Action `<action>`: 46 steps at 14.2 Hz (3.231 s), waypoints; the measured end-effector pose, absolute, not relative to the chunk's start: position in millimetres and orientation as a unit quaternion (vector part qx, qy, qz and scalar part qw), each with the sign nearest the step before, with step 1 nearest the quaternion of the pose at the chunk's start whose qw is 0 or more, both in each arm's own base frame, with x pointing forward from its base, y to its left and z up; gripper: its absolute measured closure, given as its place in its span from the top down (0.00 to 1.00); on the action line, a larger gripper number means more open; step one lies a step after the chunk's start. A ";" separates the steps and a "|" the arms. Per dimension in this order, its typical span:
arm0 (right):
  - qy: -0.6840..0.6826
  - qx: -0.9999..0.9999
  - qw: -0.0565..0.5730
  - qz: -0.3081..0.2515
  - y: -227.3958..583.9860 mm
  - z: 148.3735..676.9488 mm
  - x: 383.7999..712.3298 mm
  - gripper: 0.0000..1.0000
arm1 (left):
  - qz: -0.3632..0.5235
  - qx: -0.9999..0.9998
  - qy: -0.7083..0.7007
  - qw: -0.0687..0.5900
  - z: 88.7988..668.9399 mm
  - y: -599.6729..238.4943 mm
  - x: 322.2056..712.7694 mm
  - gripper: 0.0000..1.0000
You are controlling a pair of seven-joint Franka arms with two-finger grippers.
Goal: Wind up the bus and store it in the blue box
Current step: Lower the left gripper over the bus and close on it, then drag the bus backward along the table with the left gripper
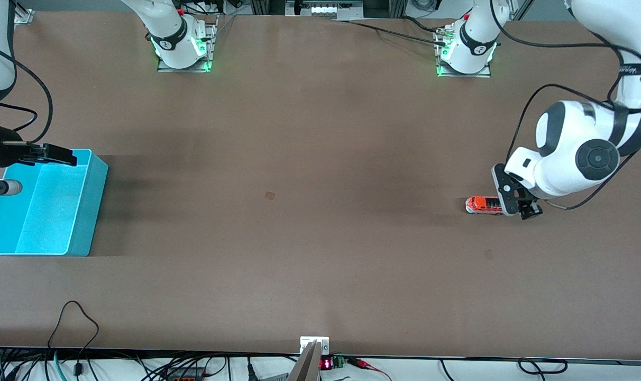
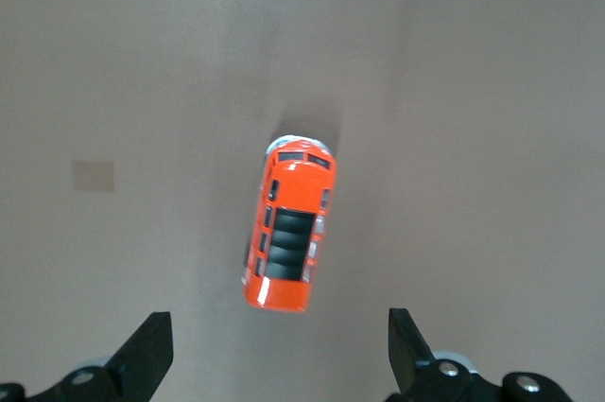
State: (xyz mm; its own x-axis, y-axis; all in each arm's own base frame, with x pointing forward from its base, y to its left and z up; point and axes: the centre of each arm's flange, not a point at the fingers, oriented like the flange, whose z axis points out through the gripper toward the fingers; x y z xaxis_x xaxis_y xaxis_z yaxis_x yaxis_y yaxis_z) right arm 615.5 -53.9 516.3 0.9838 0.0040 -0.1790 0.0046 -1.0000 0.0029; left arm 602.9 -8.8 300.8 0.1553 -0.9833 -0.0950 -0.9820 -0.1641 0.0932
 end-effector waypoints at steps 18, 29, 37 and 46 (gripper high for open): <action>0.003 0.995 0.000 -0.103 -52.3 514.6 612.5 1.00 | -0.033 0.715 -0.698 0.001 205.3 -8.8 576.2 0.74; 0.022 0.994 0.000 -0.106 -28.7 515.0 613.0 1.00 | -0.030 0.718 -0.695 0.000 205.0 -4.4 577.4 0.49; 0.023 0.994 0.000 -0.106 -28.5 515.2 612.9 1.00 | -0.026 0.719 -0.695 0.000 205.4 124.4 576.2 0.49; 0.021 0.994 0.000 -0.107 -29.9 515.1 612.6 1.00 | -0.022 0.725 -0.688 -0.002 202.8 180.2 574.7 0.58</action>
